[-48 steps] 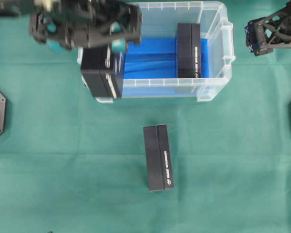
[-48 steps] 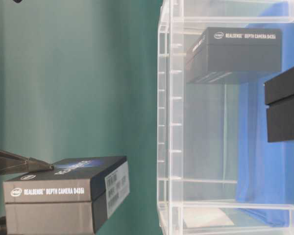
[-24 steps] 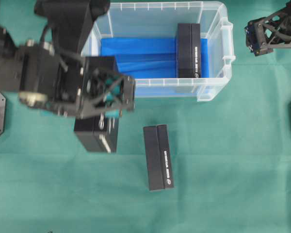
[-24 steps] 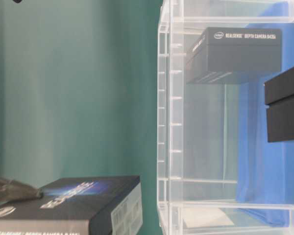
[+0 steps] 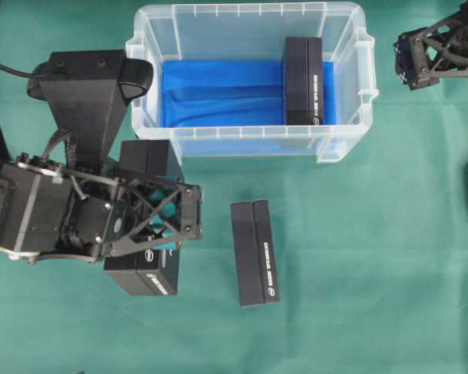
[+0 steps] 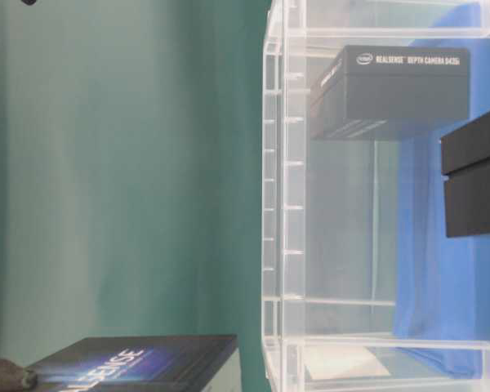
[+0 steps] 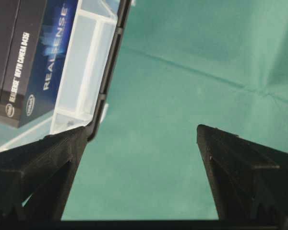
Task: Take out the box from the case.
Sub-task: 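Carry the boxes forward and lower them left of the first pair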
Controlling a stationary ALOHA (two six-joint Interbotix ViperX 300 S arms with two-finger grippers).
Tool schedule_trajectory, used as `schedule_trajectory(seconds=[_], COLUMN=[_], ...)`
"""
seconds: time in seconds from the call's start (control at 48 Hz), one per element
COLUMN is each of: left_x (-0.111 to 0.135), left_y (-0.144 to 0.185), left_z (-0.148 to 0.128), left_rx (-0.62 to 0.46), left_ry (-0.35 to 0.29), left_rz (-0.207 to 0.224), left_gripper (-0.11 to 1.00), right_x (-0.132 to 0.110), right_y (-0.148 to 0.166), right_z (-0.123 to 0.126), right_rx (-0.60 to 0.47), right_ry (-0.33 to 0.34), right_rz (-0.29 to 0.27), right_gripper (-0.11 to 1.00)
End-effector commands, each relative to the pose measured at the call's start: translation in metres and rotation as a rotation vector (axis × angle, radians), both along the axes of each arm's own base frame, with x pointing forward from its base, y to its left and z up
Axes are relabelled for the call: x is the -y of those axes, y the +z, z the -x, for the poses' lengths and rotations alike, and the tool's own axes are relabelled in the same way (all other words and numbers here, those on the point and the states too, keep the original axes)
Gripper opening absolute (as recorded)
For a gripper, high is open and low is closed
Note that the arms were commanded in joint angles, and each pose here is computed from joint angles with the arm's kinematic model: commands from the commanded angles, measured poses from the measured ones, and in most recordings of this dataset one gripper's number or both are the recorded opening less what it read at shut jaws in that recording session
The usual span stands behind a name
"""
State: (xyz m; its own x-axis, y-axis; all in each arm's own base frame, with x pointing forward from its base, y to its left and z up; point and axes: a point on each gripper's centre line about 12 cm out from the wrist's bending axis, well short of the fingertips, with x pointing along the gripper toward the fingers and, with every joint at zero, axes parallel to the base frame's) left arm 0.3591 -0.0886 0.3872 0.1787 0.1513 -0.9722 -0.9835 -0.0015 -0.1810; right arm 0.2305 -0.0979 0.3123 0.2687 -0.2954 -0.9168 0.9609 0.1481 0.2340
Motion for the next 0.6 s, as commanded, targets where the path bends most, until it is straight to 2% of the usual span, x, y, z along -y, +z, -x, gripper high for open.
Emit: schedule_trajectory(seconds=[0.0,0.312,0.583], left_x=[-0.003,-0.003,0.002], left_y=[0.011,-0.01,-0.051], left_z=[0.005,0.006,-0.002], left_rx=[0.031,-0.018,-0.026], left_ry=[0.004,0.001,-0.019], left_rz=[-0.005,-0.023,-0.029], left_gripper=[0.61,0.61,0.61], right_x=[0.0,0.0,0.0], right_y=[0.006,0.006,0.005], right_z=[0.0,0.0,-0.001], right_rx=[0.02,0.019,0.017], right_ry=[0.004,0.002,0.004], right_rz=[0.01,0.009,0.008], right_gripper=[0.93,0.93,0.93])
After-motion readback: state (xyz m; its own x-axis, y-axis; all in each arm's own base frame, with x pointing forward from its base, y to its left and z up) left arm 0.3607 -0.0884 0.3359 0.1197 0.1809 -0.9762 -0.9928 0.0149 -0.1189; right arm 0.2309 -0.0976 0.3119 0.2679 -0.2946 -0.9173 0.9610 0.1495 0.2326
